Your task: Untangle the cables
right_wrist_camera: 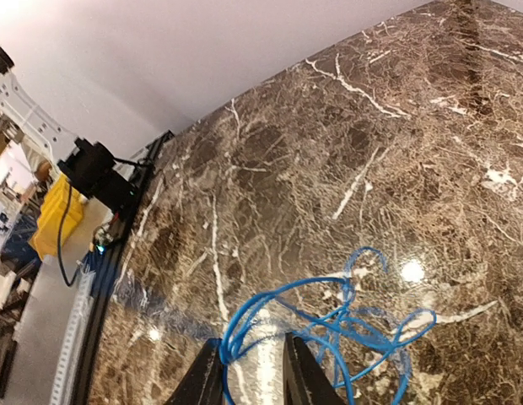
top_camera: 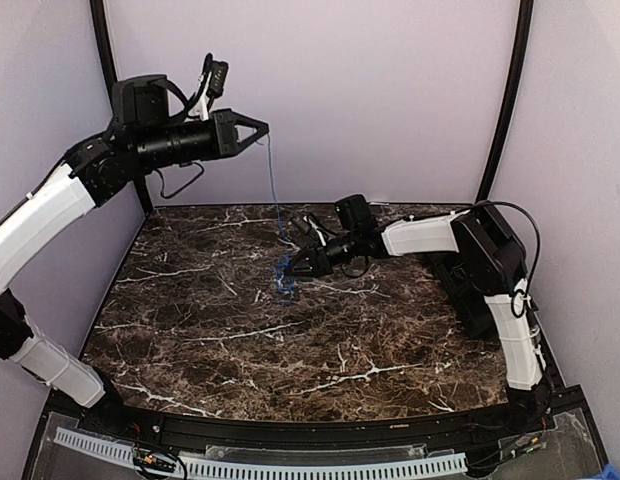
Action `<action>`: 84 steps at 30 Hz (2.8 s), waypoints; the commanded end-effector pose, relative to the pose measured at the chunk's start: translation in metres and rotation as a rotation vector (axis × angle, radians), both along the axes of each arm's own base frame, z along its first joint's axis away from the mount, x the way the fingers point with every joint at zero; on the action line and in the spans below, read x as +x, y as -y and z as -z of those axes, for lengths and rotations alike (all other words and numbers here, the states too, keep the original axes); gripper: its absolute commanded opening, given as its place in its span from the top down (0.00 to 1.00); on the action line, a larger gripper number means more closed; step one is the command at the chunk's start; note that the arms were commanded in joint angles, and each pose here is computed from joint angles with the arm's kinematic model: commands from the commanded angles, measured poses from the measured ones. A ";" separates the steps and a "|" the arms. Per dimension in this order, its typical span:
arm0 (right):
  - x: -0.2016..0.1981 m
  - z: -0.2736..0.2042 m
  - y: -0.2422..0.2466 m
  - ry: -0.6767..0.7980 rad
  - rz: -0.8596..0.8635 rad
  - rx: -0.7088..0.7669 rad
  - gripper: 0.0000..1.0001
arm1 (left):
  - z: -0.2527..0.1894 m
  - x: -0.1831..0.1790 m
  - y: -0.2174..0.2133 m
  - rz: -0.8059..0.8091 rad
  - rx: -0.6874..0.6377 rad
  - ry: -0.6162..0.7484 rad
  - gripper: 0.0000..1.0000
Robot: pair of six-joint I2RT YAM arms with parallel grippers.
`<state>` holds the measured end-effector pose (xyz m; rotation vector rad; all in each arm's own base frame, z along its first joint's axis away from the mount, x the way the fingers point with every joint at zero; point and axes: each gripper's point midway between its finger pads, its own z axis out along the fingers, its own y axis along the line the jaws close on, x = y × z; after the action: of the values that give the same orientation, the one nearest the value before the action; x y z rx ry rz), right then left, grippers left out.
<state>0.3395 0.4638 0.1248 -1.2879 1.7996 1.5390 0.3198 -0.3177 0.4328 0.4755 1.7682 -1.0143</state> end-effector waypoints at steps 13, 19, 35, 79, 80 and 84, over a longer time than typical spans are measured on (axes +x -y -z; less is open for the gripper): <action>0.019 0.052 0.014 0.015 0.127 -0.201 0.76 | -0.193 -0.040 -0.071 -0.186 -0.158 0.438 1.00; 0.031 0.028 0.036 0.181 0.167 -0.237 0.86 | -0.182 -0.036 -0.066 -0.173 -0.142 0.424 1.00; -0.014 -0.146 0.030 0.365 -0.007 0.101 0.10 | -0.131 -0.022 -0.032 -0.059 -0.041 0.372 1.00; 0.076 0.096 0.035 -0.056 0.395 -0.312 0.92 | -0.282 -0.083 -0.117 -0.327 -0.239 0.874 1.00; 0.081 0.099 0.042 -0.057 0.413 -0.326 0.91 | -0.282 -0.082 -0.119 -0.338 -0.234 0.877 1.00; 0.101 0.114 0.072 -0.075 0.504 -0.389 0.89 | -0.299 -0.094 -0.141 -0.420 -0.235 0.933 1.00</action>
<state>0.4128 0.4351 0.0275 -0.9515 2.2118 1.1946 0.2458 -0.2106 0.7047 0.3988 0.9314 -0.6298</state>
